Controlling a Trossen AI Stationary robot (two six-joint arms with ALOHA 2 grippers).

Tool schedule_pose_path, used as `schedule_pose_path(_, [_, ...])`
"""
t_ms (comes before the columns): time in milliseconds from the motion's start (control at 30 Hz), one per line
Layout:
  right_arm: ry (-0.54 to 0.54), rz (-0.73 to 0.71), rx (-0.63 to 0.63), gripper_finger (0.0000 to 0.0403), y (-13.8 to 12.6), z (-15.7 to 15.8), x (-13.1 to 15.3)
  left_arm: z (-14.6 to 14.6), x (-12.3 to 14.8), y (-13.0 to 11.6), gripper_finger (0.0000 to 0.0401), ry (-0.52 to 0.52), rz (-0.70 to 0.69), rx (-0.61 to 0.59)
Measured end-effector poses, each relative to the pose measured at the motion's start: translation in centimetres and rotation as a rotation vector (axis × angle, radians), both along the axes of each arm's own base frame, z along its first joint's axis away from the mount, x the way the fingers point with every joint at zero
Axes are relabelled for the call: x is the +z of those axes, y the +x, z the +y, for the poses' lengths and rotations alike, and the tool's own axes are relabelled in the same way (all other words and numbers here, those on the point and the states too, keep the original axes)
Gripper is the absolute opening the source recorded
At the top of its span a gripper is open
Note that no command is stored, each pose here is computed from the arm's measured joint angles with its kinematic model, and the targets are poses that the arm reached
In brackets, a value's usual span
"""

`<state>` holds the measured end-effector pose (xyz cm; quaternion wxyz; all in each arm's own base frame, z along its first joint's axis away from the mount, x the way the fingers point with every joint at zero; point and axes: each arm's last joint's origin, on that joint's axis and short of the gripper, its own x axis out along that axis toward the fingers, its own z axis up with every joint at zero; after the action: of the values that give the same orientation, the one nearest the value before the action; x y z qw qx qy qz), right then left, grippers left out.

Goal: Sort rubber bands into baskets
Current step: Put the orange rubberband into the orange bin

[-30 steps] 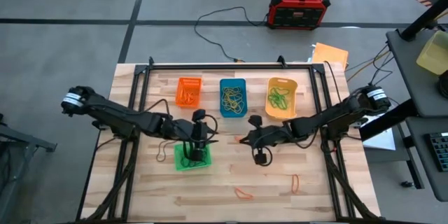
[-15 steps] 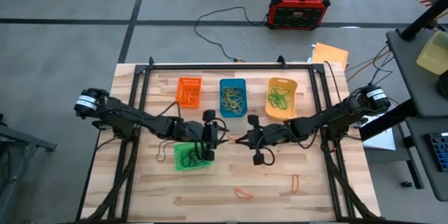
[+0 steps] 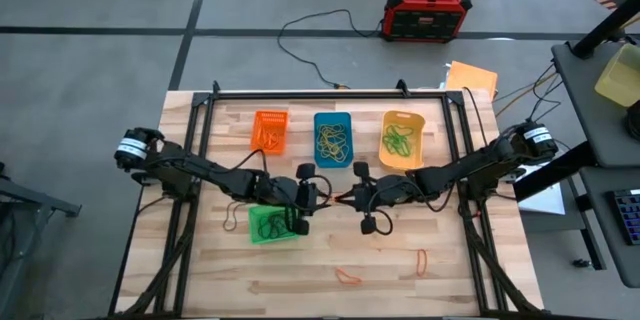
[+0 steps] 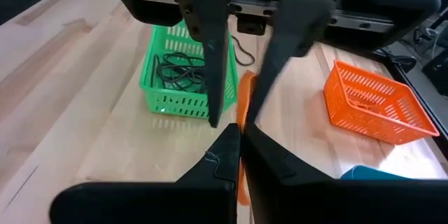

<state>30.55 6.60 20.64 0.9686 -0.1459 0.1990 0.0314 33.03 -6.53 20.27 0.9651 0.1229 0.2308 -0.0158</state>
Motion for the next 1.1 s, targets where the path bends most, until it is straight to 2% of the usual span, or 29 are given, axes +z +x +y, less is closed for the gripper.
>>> schedule_pose_path(67, [-0.003, 0.001, 0.000, 0.0009, 0.0, 0.0, 0.0, 0.0, 0.0, 0.0, 0.0033, 0.001, 0.005, 0.000])
schedule_pose_path(133, [0.002, 0.000, -0.004, 0.0009, 0.0, -0.1, 0.0, 0.0, 0.0, -0.1, 0.0010, 0.001, 0.008, 0.001])
schedule_pose_path(333, [0.087, 0.000, -0.054, 0.0028, 0.1, -0.5, 0.0, 0.0, 0.0, -0.1, 0.0002, -0.001, 0.011, 0.002])
schedule_pose_path(533, [0.152, -0.004, -0.096, 0.0092, 0.1, -1.0, 0.1, 0.0, 0.0, -0.2, 0.0001, 0.001, 0.016, 0.004])
schedule_pose_path(700, [0.158, -0.014, -0.119, 0.0139, 0.0, -1.6, 0.6, 0.4, 0.5, -1.0, 0.0000, 0.020, 0.068, 0.025])
schedule_pose_path(767, [0.158, -0.029, -0.156, 0.0153, -0.2, -1.8, 1.0, 1.0, 0.9, -1.9, 0.0000, 0.052, 0.121, 0.084])
schedule_pose_path(933, [0.128, -0.048, -0.287, 0.0172, -0.8, -2.3, 1.7, 4.1, 2.3, -4.8, 0.0000, 0.115, 0.262, 0.323])
schedule_pose_path(1033, [0.127, -0.057, -0.296, 0.0176, -0.9, -2.3, 1.9, 7.0, 3.0, -6.6, 0.0000, 0.084, 0.317, 0.463])
schedule_pose_path(1100, [0.126, -0.056, -0.296, 0.0175, -0.9, -2.3, 1.8, 9.1, 3.2, -7.6, 0.0000, 0.032, 0.350, 0.513])
